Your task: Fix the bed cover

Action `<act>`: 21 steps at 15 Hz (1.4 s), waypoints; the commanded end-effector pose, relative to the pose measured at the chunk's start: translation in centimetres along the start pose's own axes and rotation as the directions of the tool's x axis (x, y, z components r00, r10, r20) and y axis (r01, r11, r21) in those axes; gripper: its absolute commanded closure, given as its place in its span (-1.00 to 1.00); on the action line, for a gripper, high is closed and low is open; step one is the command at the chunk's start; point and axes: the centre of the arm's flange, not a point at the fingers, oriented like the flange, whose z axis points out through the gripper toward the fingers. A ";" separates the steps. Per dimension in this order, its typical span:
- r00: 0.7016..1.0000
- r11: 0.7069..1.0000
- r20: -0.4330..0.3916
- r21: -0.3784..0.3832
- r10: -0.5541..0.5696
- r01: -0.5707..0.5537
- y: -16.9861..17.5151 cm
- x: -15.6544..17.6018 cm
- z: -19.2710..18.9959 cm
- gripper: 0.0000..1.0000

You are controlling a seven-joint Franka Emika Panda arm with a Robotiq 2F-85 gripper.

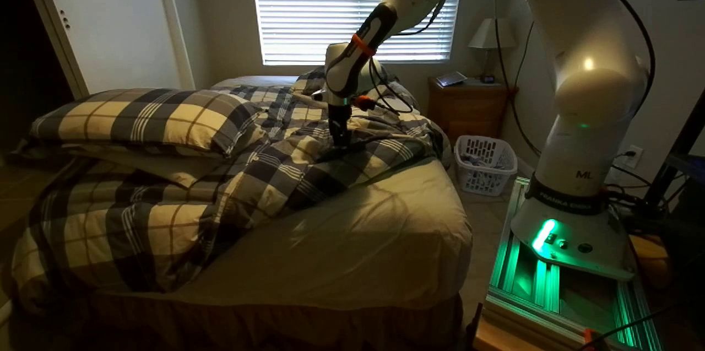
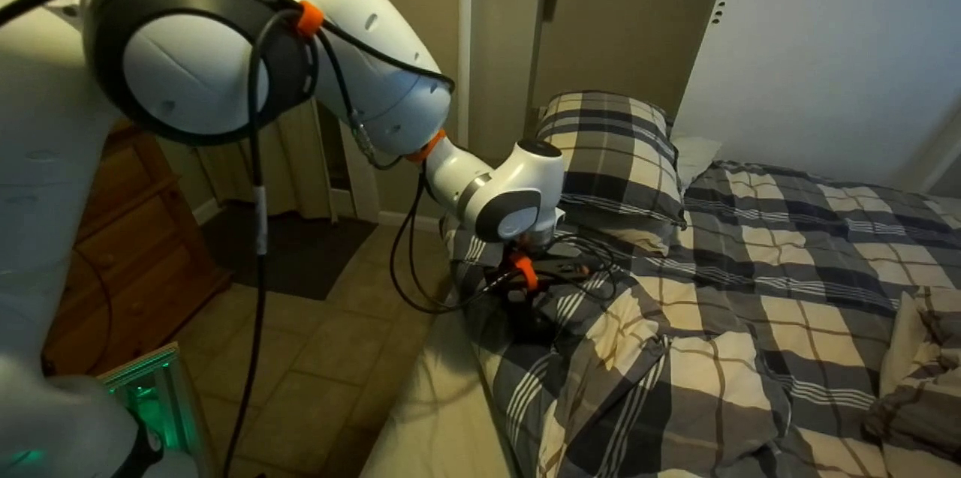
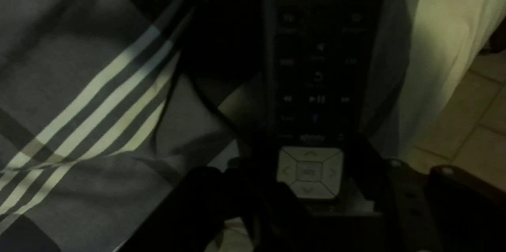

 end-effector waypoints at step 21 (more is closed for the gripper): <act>0.988 0.966 0.117 0.228 0.101 -0.125 -8.4 -10.4 5.0 0.43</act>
